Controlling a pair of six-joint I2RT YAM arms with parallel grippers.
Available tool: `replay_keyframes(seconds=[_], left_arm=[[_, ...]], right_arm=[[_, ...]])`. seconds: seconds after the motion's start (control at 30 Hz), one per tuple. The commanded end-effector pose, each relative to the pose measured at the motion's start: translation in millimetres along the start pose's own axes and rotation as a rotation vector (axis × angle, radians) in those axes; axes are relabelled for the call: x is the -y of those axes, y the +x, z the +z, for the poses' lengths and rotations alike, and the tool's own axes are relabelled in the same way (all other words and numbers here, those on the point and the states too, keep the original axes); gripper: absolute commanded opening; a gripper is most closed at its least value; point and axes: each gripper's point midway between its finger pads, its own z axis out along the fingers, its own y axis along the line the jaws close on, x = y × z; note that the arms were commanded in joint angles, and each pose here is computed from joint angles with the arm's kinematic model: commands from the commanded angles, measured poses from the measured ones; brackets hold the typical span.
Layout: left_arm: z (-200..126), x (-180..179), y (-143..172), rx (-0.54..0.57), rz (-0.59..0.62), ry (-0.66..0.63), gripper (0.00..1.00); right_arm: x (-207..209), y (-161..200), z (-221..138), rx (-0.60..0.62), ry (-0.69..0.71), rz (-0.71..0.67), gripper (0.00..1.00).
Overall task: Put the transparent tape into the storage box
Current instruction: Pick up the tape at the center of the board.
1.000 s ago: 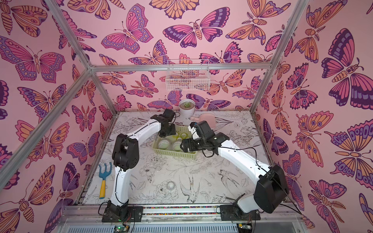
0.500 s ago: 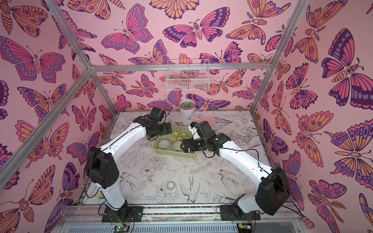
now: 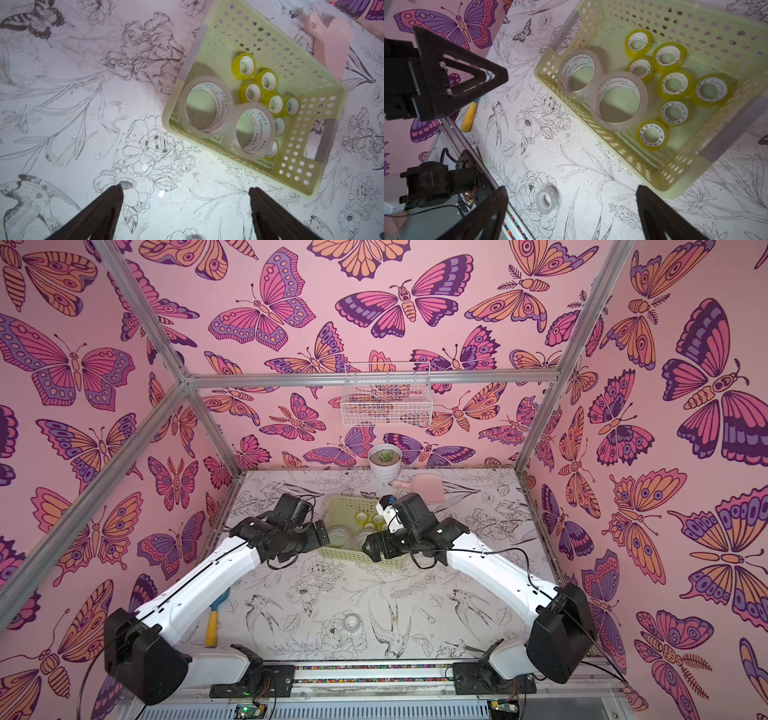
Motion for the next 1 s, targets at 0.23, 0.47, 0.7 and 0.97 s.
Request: replay_keyframes(seconds=[0.23,0.47,0.7,0.97], left_arm=[[2.1,-49.9,86.3,-0.124,-0.017,-0.154,1.00],[11.5,-32.9,128.2,-0.153,0.069,-0.188,1.00],[29.2,-5.9,166.3,-0.209,0.191,-0.187,0.93],[45.3,14.9,200.9,-0.261,0.332,-0.161,0.79]], right_arm=[[-16.3,18.4,13.3,-0.026,-0.069,-0.068,0.99],[-12.9,26.2,8.1,-0.033,-0.050,-0.062,0.99],[-6.6,34.4,-0.8,-0.035,-0.015,-0.048,0.99],[-3.7,41.0,-2.7,-0.044,-0.006,-0.039,0.99]])
